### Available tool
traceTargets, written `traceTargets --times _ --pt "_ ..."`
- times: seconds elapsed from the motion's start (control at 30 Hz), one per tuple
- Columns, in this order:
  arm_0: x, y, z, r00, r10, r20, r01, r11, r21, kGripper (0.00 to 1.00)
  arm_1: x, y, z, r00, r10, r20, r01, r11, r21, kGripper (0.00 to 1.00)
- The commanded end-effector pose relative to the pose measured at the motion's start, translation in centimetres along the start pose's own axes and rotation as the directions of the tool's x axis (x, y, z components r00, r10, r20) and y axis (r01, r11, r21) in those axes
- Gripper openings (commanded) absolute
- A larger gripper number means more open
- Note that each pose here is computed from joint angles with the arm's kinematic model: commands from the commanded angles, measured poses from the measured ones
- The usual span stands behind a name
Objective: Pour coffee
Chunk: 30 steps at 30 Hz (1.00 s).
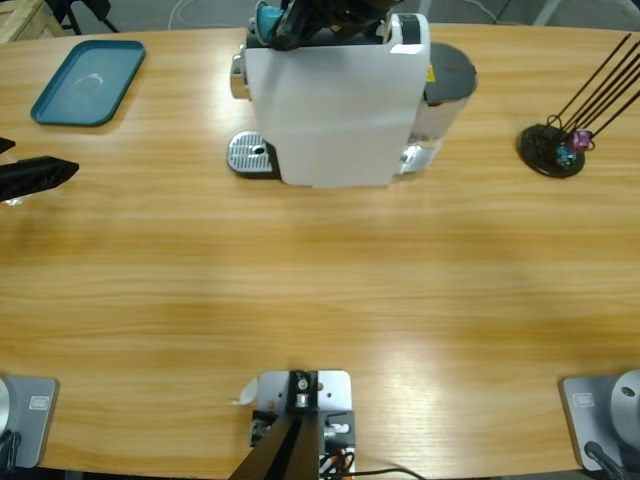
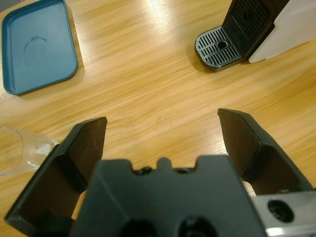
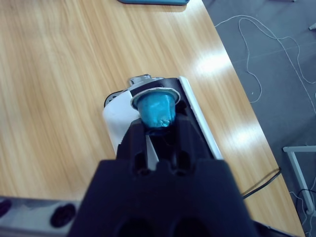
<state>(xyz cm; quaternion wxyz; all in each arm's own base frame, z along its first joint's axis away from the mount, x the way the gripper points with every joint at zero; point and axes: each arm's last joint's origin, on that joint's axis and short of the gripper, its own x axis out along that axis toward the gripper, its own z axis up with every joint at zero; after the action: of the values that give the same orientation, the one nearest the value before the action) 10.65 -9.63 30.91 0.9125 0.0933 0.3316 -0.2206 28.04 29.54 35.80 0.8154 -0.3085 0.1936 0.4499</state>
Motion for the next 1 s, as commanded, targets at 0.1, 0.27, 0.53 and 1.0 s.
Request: traceTargets --times 0.1,0.27,0.53,1.0 --pt "0.6 -0.1 -0.9 1.0 0.002 -0.022 -0.002 1.0 0.002 0.973 2.5 -0.1 -3.2 0.994 0.042 -0.096 -0.04 0.999 0.03 0.094" --pt "0.5 0.0 -1.2 1.0 0.005 -0.021 -0.005 1.0 -0.003 0.973 2.3 0.0 -2.9 0.995 0.063 -0.076 -0.061 0.998 0.03 0.094" --pt "0.4 0.1 -1.2 1.0 0.004 -0.019 -0.005 1.0 -0.004 0.973 2.4 0.2 -3.0 0.994 0.069 -0.08 -0.067 0.997 0.031 0.309" --pt "0.5 0.0 -1.0 1.0 0.003 -0.011 -0.003 1.0 -0.007 0.973 -2.6 1.1 0.9 0.995 0.069 0.07 -0.075 0.993 0.087 0.048"
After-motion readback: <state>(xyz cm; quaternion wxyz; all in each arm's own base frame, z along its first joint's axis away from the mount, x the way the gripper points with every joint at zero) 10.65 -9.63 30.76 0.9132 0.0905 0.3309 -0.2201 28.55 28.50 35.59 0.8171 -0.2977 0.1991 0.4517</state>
